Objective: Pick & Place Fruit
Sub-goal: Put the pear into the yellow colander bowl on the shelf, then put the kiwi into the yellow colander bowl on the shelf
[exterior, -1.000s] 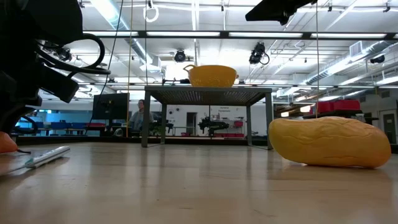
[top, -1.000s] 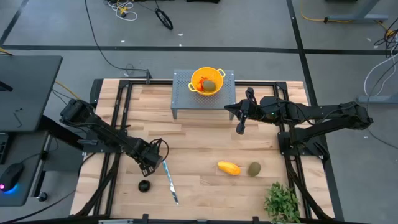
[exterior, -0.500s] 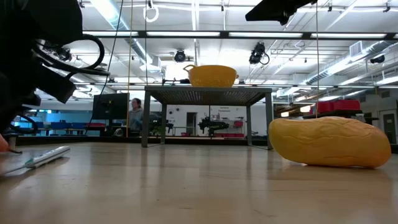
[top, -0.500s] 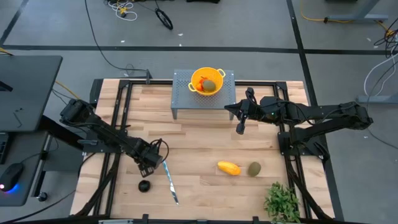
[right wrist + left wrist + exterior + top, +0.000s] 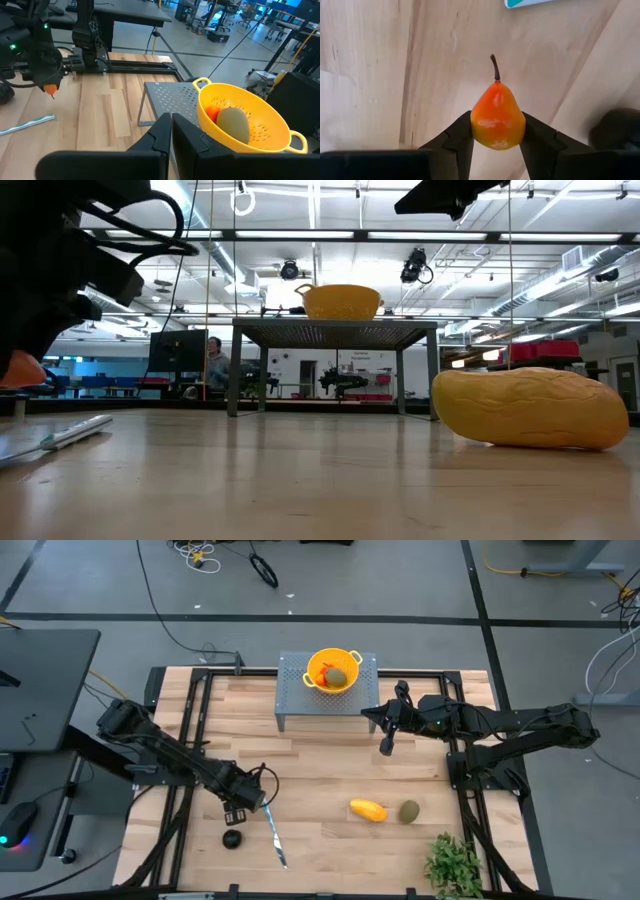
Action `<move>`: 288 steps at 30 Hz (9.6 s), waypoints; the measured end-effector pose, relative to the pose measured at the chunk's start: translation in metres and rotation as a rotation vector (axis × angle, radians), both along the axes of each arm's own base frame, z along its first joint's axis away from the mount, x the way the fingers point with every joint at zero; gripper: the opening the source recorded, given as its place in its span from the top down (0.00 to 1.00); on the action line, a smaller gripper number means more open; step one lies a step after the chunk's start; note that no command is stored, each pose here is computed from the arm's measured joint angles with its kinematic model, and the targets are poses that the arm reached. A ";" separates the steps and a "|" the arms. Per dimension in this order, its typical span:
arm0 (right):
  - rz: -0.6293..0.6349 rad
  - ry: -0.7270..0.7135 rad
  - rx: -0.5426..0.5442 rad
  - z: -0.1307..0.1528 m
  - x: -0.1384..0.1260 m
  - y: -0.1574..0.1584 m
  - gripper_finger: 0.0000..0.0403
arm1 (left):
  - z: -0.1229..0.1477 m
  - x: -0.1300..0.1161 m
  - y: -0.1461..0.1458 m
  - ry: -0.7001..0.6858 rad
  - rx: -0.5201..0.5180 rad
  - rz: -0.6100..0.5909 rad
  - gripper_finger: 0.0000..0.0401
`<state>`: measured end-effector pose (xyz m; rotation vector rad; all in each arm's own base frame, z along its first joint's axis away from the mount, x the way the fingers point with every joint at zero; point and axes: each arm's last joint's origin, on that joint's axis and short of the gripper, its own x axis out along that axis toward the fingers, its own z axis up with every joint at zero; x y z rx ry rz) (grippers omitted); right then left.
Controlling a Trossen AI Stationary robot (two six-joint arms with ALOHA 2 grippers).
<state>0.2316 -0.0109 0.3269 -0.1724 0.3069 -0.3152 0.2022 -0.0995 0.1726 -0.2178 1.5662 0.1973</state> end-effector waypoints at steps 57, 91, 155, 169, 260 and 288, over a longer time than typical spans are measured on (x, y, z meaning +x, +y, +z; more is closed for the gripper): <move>0.050 -0.001 0.015 0.000 0.001 0.002 0.94 | 0.143 0.051 0.065 -0.591 0.136 -0.187 0.65; 0.052 0.000 0.015 0.000 0.001 0.002 0.94 | 0.199 0.069 0.134 -0.908 0.291 -0.008 0.66; 0.049 0.000 0.014 0.000 0.000 0.001 0.94 | 0.216 0.099 0.266 -1.247 0.563 0.123 0.66; 0.049 0.002 0.014 0.000 0.000 0.001 0.94 | 0.201 0.103 0.280 -1.208 0.518 0.142 0.66; 0.038 0.021 0.013 -0.002 0.000 0.000 0.94 | 0.161 0.120 0.278 -1.150 0.428 0.173 0.33; 0.040 0.021 0.013 -0.002 0.000 0.000 0.94 | 0.192 0.121 0.217 -1.284 0.274 0.046 0.64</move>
